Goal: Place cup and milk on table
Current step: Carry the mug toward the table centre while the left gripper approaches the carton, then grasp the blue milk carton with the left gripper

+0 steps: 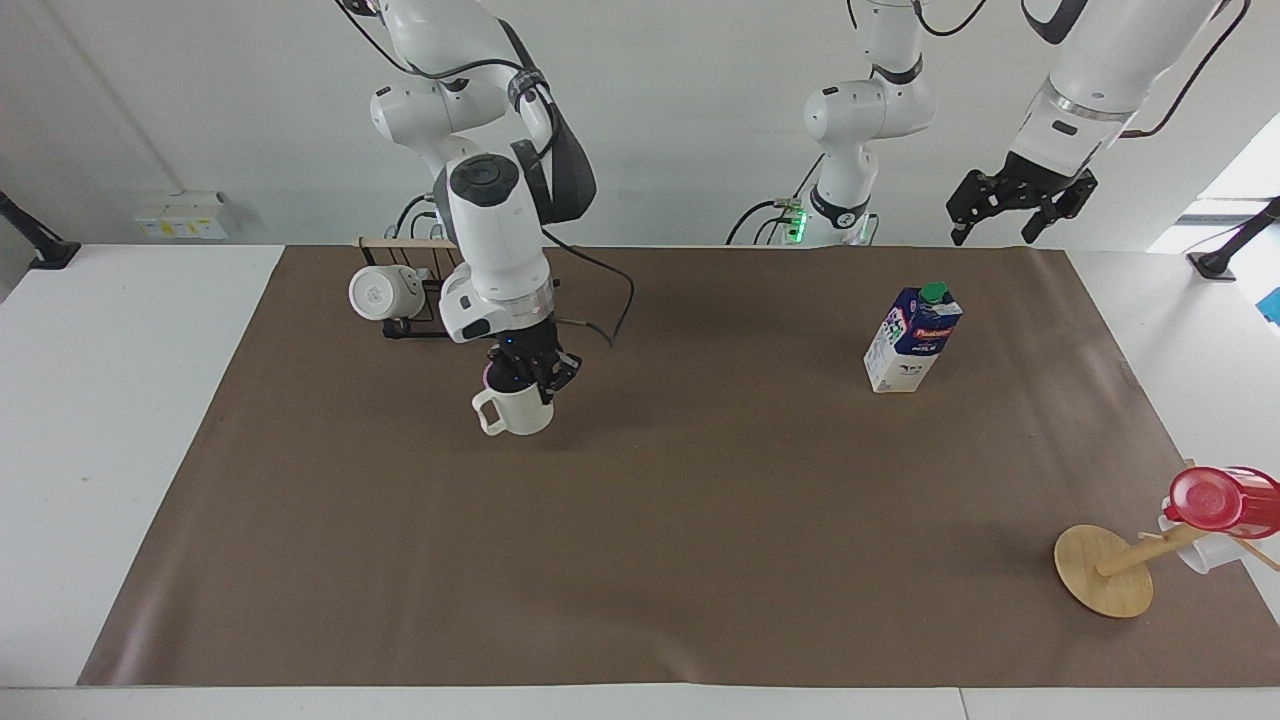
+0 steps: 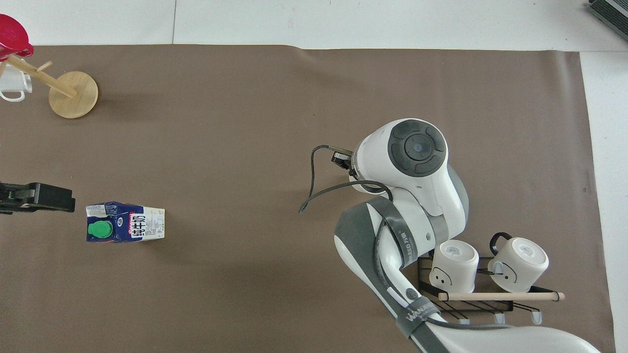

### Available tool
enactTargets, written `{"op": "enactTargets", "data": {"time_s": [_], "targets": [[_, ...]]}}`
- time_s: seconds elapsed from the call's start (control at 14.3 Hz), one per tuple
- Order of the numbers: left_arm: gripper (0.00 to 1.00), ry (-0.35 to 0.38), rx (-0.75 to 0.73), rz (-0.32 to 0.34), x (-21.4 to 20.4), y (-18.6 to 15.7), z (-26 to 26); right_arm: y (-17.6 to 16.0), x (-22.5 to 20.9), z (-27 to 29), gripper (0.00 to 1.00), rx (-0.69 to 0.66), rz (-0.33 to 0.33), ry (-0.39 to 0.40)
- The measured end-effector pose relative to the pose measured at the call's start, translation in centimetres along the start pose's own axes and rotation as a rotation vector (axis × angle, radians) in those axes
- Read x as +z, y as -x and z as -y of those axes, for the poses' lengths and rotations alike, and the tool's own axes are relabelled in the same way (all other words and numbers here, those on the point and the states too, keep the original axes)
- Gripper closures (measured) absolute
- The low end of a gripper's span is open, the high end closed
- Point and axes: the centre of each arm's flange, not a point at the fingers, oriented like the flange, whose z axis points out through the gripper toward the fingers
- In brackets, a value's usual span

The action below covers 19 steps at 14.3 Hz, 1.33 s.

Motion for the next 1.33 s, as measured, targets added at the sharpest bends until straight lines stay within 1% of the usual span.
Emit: {"op": "enactTargets", "data": {"time_s": [0.28, 0.56, 0.84, 0.98, 1.12, 1.33], "targets": [[0.00, -0.004, 0.012, 0.010, 0.0, 0.4, -0.6, 2.6, 2.9, 3.1, 0.96, 0.015, 0.011, 0.031], [0.00, -0.007, 0.017, 0.010, 0.0, 0.7, -1.0, 2.9, 4.4, 3.7, 0.96, 0.003, 0.000, 0.044], [0.00, -0.010, 0.028, 0.011, 0.1, 0.7, -1.4, 4.4, 6.0, 4.5, 0.96, -0.039, 0.010, 0.065], [0.00, -0.010, 0.053, 0.019, 0.8, 0.8, -1.3, 4.6, 6.3, 4.5, 0.96, -0.075, 0.015, 0.070], [0.00, -0.013, 0.084, 0.001, 2.0, 1.2, -1.0, 4.7, 6.6, 4.3, 0.96, -0.114, 0.021, 0.076], [0.00, -0.025, 0.110, -0.035, 3.6, 3.0, -0.7, 4.8, 6.8, 4.2, 0.96, -0.158, 0.026, 0.079]]}}
